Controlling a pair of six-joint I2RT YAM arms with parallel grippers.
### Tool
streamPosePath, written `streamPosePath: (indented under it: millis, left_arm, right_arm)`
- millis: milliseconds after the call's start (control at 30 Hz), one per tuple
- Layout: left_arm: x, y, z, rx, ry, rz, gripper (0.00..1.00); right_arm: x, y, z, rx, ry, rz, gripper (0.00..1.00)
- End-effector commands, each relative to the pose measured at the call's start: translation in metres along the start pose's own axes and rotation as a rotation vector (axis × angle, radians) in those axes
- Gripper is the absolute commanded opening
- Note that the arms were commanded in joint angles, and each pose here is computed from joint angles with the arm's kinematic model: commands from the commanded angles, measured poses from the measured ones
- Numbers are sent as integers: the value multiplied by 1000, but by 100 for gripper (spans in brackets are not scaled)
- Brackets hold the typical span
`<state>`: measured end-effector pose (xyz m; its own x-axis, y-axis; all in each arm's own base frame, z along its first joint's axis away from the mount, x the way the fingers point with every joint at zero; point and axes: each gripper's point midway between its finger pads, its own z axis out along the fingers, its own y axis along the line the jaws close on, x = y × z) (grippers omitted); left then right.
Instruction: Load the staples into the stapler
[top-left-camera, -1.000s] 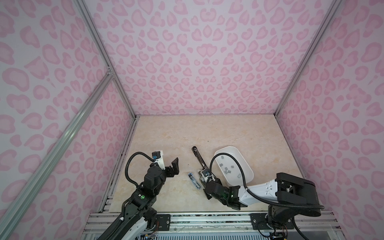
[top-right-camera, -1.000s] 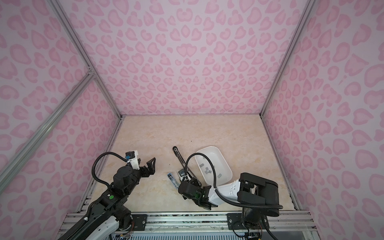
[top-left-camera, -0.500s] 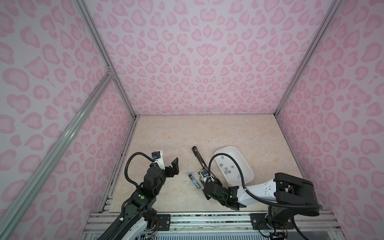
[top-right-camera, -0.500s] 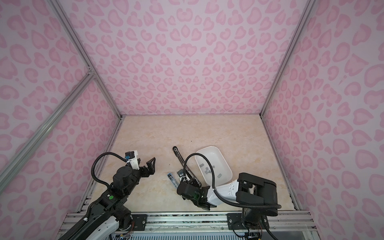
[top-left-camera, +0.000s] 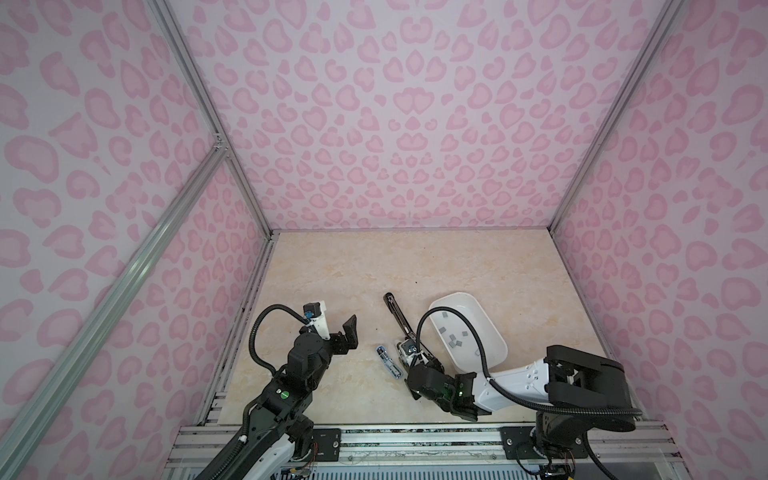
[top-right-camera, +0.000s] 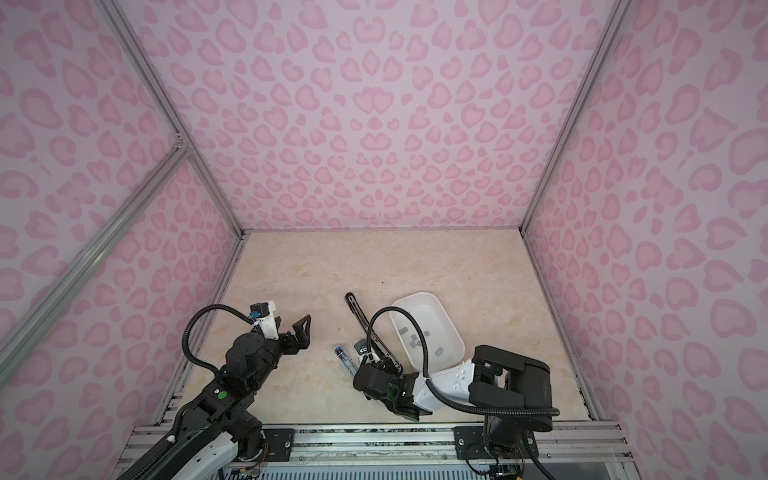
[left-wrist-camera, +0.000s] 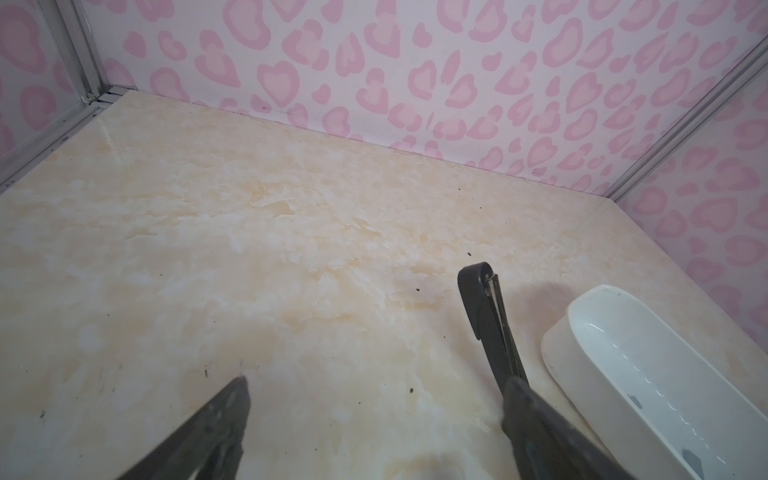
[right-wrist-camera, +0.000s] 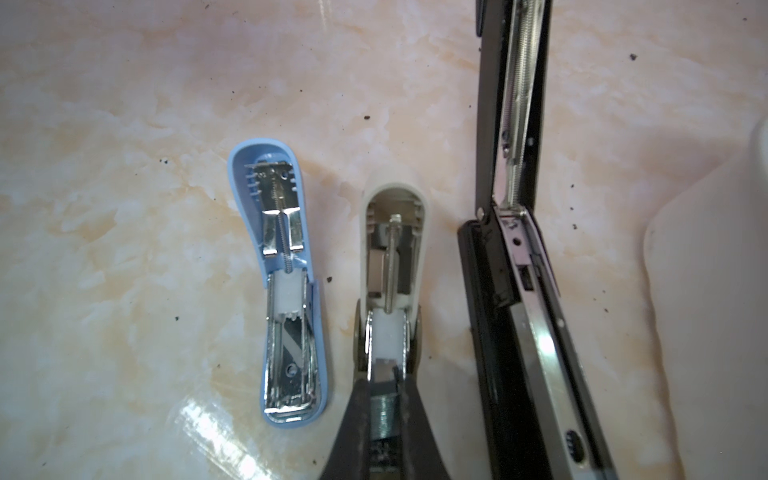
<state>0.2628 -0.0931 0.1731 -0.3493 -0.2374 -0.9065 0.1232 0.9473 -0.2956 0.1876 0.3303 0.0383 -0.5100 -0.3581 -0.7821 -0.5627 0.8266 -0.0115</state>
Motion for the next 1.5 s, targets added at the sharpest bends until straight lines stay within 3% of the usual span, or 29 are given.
streamPosePath:
  millis: [0, 967, 1467]
  left_arm:
    - [-8, -3, -1, 9, -29, -4, 96]
    - [-8, -2, -1, 9, -28, -4, 96]
    - [-9, -3, -1, 10, -29, -4, 96]
  right_arm:
    - [2, -3, 1, 21, 1, 0, 4]
    - [8, -7, -2, 61, 17, -15, 4]
    - [-9, -5, -16, 35, -34, -2, 32]
